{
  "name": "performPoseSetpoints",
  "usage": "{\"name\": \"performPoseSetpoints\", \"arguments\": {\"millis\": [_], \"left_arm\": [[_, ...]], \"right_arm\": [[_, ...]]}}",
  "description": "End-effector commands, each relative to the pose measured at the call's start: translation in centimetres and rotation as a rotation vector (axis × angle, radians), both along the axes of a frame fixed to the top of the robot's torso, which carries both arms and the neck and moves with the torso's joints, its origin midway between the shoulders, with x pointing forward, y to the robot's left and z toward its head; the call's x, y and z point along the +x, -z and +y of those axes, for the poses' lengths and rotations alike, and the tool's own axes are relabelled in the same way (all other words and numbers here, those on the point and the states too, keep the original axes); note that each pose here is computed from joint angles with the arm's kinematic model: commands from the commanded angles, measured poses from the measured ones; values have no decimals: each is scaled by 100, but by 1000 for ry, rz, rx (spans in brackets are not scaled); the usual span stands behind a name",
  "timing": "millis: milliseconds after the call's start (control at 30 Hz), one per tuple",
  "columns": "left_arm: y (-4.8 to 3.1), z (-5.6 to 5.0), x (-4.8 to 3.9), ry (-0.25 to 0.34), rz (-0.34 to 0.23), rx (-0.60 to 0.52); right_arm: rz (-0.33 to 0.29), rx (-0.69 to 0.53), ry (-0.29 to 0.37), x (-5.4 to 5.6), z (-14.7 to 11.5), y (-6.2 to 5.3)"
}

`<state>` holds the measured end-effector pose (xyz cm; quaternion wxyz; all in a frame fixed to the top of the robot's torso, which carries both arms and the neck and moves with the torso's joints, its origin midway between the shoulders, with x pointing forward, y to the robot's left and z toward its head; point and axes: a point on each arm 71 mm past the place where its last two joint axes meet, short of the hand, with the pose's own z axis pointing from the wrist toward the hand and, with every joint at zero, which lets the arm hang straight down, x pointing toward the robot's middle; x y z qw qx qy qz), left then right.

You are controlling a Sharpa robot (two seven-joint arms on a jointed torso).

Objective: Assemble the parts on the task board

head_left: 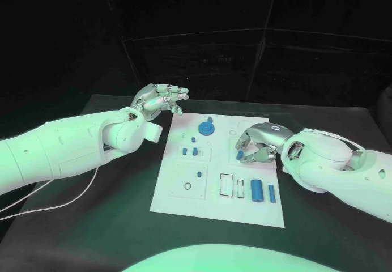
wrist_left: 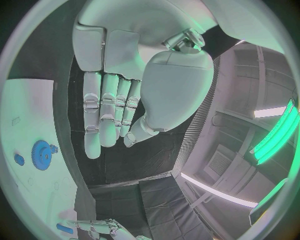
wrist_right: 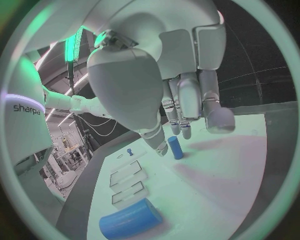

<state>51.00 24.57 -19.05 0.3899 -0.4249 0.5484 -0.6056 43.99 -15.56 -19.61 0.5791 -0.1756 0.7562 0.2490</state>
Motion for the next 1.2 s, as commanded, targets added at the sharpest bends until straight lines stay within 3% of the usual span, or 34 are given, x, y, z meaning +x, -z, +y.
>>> {"name": "performPoseSetpoints", "arguments": {"millis": [33,900,1200], "left_arm": [[-11,-15,2,12,-3,-9],[-7,-12,3,15,0,-9],[-4,4,6,12,1,-7]], "right_arm": [[30,-44,-8,1,11,27],[18,-26,0,58,80,42],[-34,78,-12,-41,87,-80]]}}
